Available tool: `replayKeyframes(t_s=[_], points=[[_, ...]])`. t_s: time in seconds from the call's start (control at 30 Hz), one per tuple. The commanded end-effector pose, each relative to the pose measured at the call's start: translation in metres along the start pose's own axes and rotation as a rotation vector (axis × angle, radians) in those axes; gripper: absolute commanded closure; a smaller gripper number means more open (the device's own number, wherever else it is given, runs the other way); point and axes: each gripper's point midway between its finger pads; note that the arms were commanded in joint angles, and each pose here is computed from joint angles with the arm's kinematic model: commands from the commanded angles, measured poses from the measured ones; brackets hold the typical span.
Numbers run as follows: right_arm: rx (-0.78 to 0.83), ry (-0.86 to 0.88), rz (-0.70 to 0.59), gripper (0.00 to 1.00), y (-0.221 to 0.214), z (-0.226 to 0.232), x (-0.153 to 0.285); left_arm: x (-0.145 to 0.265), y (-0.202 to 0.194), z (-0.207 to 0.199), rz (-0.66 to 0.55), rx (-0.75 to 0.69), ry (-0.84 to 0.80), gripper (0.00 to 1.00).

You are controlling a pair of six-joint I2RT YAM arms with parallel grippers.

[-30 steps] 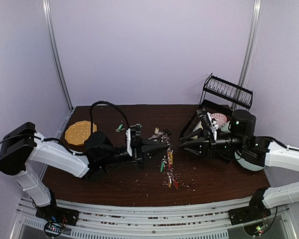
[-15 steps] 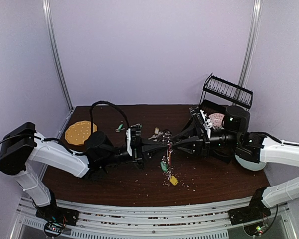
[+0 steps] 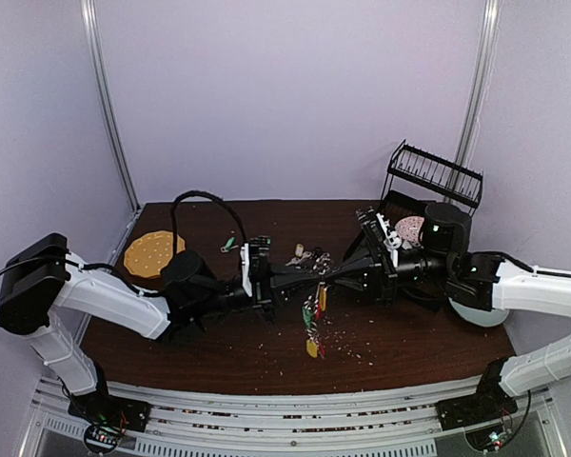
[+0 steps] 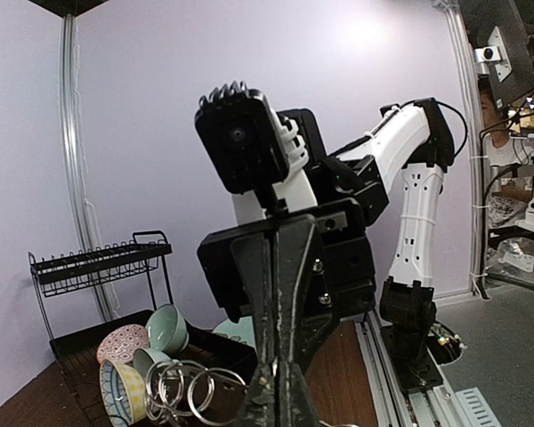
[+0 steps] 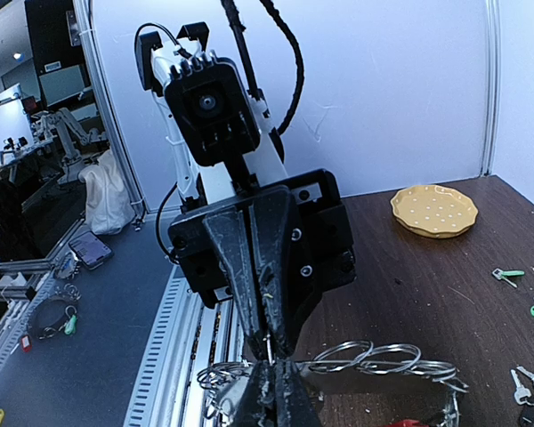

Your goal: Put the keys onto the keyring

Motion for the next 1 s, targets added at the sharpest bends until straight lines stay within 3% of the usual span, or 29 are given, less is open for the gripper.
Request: replayKeyframes(t_s=[0.0, 0.13, 0.23, 0.33, 0.47, 0.6, 0.7, 0.83, 0.97], points=[[0.022, 0.007, -0.016, 1.0, 0.011, 0.003, 0.0, -0.002, 0.03, -0.001, -0.093, -0.038, -0.01, 1.0], [0.043, -0.061, 0.014, 1.0, 0.011, -0.003, 0.005, 0.001, 0.017, 0.006, -0.035, 0.026, 0.02, 1.0], [0.066, -0.158, 0.112, 1.0, -0.001, -0.015, 0.013, 0.011, 0.005, 0.013, 0.044, 0.071, 0.037, 0.66], [0.063, -0.281, 0.244, 1.0, -0.017, -0.034, 0.023, 0.023, -0.005, 0.014, 0.153, 0.041, 0.044, 0.55], [0.106, -0.427, 0.413, 1.0, -0.033, -0.049, 0.032, 0.026, -0.029, 0.024, 0.402, -0.019, 0.075, 0.59], [0.173, -0.441, 0.537, 1.0, -0.039, -0.044, 0.028, 0.015, -0.037, 0.033, 0.531, -0.023, 0.061, 0.66], [0.208, -0.416, 0.518, 1.0, -0.028, -0.035, 0.023, 0.012, -0.047, 0.03, 0.578, -0.01, 0.023, 0.7], [0.238, -0.371, 0.447, 1.0, -0.009, -0.022, 0.017, 0.008, -0.044, 0.02, 0.548, -0.013, -0.041, 0.7], [0.247, -0.358, 0.441, 1.0, -0.007, -0.018, 0.014, 0.004, -0.039, 0.012, 0.521, -0.023, -0.095, 0.65]])
Point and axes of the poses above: each gripper's point midway between its finger pads, its own x axis back along the fingers, its own z axis along the line the jaws close on, y = z × x
